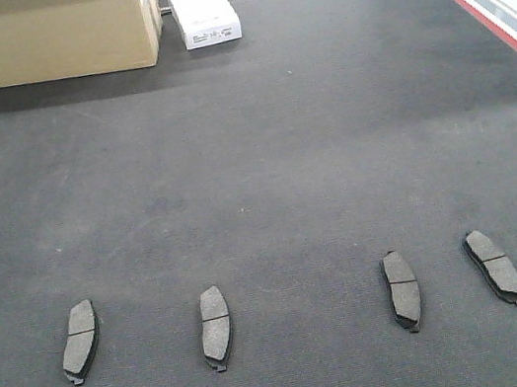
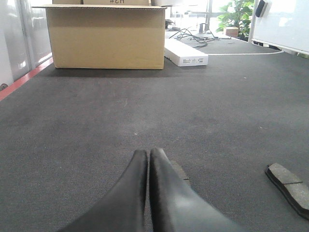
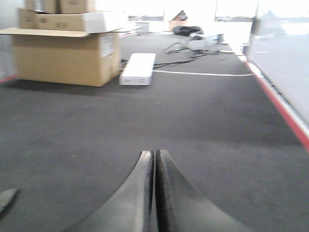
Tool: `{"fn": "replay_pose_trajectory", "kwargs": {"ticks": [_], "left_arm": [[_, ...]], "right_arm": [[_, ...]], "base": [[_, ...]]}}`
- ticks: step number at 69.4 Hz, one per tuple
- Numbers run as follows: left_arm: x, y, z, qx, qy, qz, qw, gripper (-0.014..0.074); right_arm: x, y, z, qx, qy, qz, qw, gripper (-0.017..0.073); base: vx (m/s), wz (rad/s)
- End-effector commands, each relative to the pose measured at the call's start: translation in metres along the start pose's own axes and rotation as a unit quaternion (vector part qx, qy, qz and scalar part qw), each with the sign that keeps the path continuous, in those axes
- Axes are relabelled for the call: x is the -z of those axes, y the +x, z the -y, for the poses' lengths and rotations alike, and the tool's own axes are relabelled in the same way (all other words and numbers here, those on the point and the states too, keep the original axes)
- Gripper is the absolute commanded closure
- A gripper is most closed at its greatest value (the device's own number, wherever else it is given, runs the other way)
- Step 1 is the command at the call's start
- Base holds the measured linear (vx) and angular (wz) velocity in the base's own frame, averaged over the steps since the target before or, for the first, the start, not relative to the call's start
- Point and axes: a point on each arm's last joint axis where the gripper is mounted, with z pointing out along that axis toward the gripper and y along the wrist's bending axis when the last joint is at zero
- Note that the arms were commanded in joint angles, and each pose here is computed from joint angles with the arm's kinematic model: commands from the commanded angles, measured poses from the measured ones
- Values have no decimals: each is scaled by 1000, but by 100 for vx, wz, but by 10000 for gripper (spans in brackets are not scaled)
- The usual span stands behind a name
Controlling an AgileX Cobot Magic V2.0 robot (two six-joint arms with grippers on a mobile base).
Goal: Move and align brake pads A on conveyor
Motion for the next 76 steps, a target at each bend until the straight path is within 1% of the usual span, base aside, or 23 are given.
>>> {"fn": "replay_pose_trajectory", "kwargs": {"ticks": [1,4,7,15,26,29,37,76], "left_arm": [[0,-1,0,5,1,31,999,600],[0,-1,0,5,1,31,999,600],[0,-1,0,5,1,31,999,600],[0,-1,0,5,1,31,999,600],[0,-1,0,5,1,31,999,600],[0,-1,0,5,1,31,999,600],[0,-1,0,5,1,31,999,600],[0,-1,0,5,1,31,999,600]], "right_arm": [[-4,-4,4,12,45,53,997,569],[-9,9,5,12,59,56,997,569],[-12,20,5,12,64,57,996,569],[-17,54,4,14,60,70,996,569],[-16,91,2,12,56,106,993,569],[-17,93,2,10,57,89,994,569],[-16,93,2,3,56,93,994,569],[-16,92,2,3,56,96,994,569]], "base": [[0,0],[0,0],[0,0],[0,0],[0,0],[0,0],[0,0],[0,0]]}}
